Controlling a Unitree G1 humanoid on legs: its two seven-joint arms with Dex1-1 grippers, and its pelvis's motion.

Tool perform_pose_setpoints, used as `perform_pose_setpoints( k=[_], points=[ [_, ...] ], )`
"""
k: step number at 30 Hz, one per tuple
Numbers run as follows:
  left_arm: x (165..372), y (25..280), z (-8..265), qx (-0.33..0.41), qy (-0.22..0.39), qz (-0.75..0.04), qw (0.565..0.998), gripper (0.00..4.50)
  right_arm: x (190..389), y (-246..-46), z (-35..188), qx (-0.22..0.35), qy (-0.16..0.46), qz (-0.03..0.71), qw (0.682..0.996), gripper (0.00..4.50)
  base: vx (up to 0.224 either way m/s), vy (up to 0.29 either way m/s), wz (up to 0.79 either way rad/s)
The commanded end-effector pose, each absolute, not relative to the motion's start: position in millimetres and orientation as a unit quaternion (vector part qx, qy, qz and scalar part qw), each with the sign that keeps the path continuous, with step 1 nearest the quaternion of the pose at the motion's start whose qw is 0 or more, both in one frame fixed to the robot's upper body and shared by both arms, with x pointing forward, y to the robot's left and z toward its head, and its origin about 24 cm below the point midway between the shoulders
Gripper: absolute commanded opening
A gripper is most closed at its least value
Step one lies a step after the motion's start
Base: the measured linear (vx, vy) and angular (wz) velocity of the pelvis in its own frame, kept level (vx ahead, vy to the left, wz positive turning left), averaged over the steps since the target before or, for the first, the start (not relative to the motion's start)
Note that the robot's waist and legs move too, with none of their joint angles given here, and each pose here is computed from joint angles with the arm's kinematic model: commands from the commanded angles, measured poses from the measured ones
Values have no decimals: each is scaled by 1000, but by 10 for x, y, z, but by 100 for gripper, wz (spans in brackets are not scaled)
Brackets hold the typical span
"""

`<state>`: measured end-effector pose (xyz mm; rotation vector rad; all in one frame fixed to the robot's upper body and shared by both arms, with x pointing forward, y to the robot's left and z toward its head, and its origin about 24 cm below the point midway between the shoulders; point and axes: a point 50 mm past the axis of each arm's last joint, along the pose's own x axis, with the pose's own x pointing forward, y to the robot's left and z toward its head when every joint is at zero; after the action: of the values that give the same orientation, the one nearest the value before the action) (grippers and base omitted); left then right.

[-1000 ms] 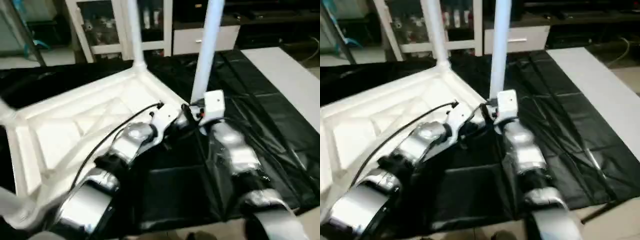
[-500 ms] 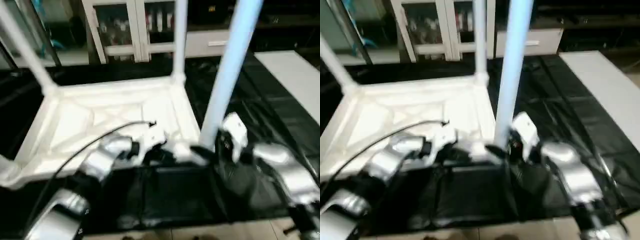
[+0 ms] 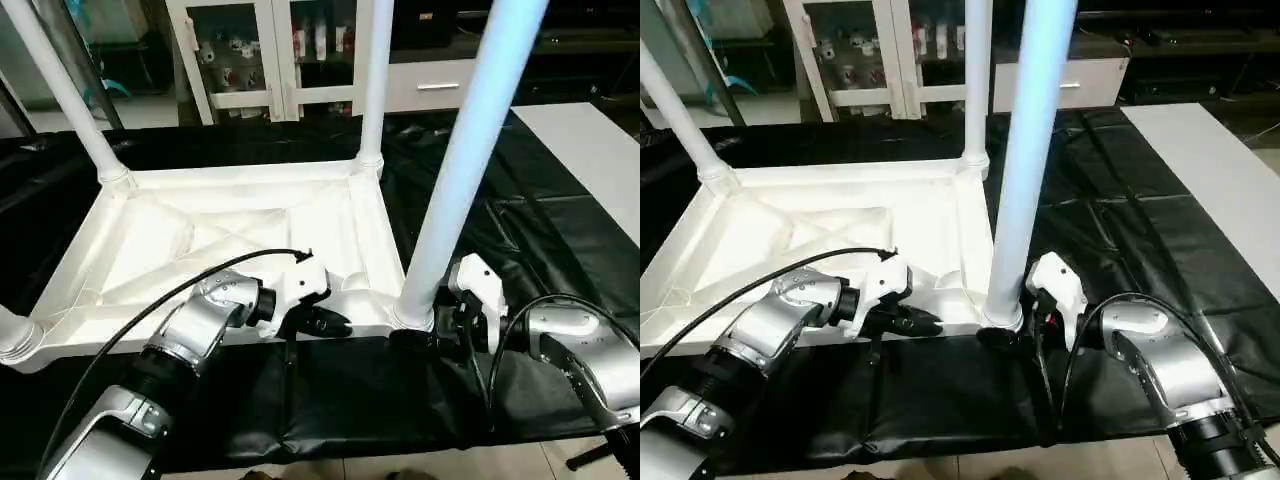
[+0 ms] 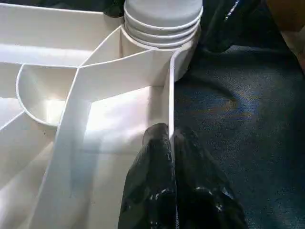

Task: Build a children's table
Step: Rotate leg to tighten

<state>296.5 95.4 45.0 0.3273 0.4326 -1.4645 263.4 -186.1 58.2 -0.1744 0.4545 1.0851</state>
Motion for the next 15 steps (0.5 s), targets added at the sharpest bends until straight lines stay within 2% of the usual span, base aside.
perform_pose_setpoints(
  k=[1,2,4,5,7,9,15],
  points=[
    [2962,896,555,151,169,-674,703,0,2650,-1818,615,-76,207,517,827,363,0,0,0],
    [2956,896,555,151,170,-675,702,0,2654,-1811,622,-74,204,517,828,345,0,0,0],
    [2954,896,555,150,170,-675,702,0,2652,-1809,623,-73,203,518,828,345,0,0,0],
    [2947,897,553,150,171,-676,701,0,2647,-1805,622,-71,203,519,827,326,0,0,0],
    [2942,897,551,150,172,-676,700,0,2642,-1802,619,-70,203,520,827,326,0,0,0],
    [2940,895,550,149,173,-677,700,0,2642,-1800,615,-68,203,520,826,294,0,0,0],
    [2927,893,538,149,177,-678,698,0,2627,-1786,599,-62,206,526,823,275,0,0,0]
  ],
)
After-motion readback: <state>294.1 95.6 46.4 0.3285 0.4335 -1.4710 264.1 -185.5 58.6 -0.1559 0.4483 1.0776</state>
